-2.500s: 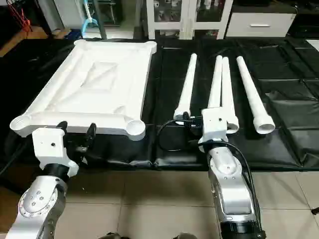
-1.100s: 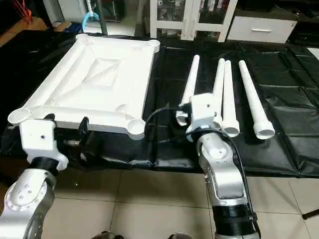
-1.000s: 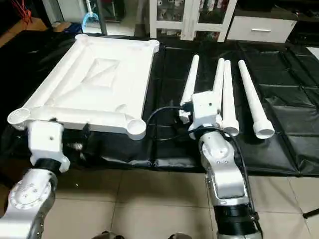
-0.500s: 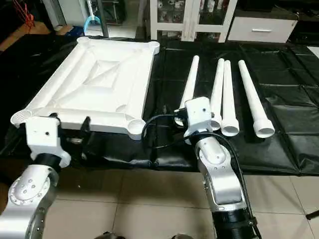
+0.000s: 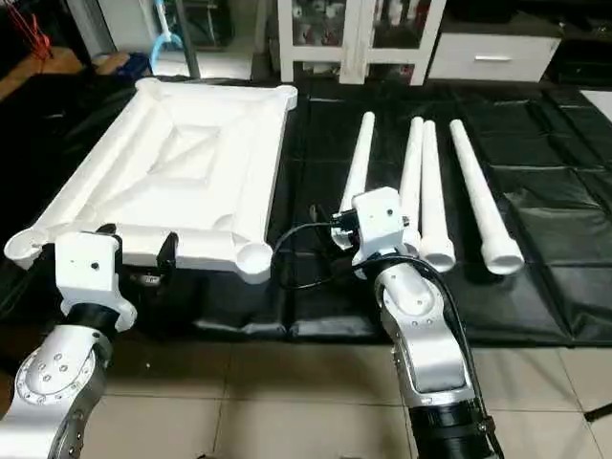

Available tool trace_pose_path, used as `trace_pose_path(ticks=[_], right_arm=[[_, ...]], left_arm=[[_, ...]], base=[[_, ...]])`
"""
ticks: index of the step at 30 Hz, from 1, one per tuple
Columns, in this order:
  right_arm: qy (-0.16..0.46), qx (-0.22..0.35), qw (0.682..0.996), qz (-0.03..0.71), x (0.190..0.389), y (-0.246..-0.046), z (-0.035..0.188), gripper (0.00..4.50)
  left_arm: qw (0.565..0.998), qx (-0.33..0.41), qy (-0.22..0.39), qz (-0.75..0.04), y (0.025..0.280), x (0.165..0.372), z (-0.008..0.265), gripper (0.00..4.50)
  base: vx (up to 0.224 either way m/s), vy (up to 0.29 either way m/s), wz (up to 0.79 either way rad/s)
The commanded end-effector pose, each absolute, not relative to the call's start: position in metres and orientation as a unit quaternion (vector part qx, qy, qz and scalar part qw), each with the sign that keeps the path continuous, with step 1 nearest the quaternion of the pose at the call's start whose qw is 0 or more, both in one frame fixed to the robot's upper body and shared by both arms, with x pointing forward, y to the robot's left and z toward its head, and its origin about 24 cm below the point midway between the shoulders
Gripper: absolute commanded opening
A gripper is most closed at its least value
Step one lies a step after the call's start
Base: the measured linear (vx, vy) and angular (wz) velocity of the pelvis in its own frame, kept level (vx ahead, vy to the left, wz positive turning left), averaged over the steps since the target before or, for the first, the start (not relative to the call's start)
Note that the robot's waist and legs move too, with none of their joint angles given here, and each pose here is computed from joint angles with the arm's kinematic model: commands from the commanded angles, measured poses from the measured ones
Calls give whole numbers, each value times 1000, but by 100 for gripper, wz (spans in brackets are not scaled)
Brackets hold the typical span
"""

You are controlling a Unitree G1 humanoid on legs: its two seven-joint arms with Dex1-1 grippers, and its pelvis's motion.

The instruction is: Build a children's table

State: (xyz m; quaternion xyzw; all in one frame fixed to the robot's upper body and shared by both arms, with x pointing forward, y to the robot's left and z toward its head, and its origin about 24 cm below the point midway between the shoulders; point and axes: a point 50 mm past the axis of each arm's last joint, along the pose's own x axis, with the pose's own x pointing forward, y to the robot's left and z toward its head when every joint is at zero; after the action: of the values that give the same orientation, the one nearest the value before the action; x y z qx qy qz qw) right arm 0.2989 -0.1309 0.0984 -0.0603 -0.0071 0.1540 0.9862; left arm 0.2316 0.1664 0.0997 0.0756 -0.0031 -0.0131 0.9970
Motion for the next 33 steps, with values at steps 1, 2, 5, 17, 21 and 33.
trace_pose_path(ticks=[1,2,5,17,21,33], right_arm=[[-10,-56,986,157,299,-131,100,450],[-12,-55,986,157,299,-132,100,450],[-13,-54,986,156,299,-133,101,450],[-21,-69,984,165,298,-130,102,450],[-24,-68,984,160,299,-131,103,450],[-21,-67,986,151,299,-134,102,450]], left_arm=[[997,77,-10,-20,165,232,103,442],[997,78,-10,-21,164,232,103,442],[997,78,-10,-22,164,233,103,442],[996,79,-12,-33,163,236,103,442],[996,78,-13,-35,163,237,104,442],[997,60,-18,-41,158,241,104,442]], base=[[84,12,1],[86,18,2],[79,18,2],[18,4,3],[-7,-1,49],[66,-47,27]])
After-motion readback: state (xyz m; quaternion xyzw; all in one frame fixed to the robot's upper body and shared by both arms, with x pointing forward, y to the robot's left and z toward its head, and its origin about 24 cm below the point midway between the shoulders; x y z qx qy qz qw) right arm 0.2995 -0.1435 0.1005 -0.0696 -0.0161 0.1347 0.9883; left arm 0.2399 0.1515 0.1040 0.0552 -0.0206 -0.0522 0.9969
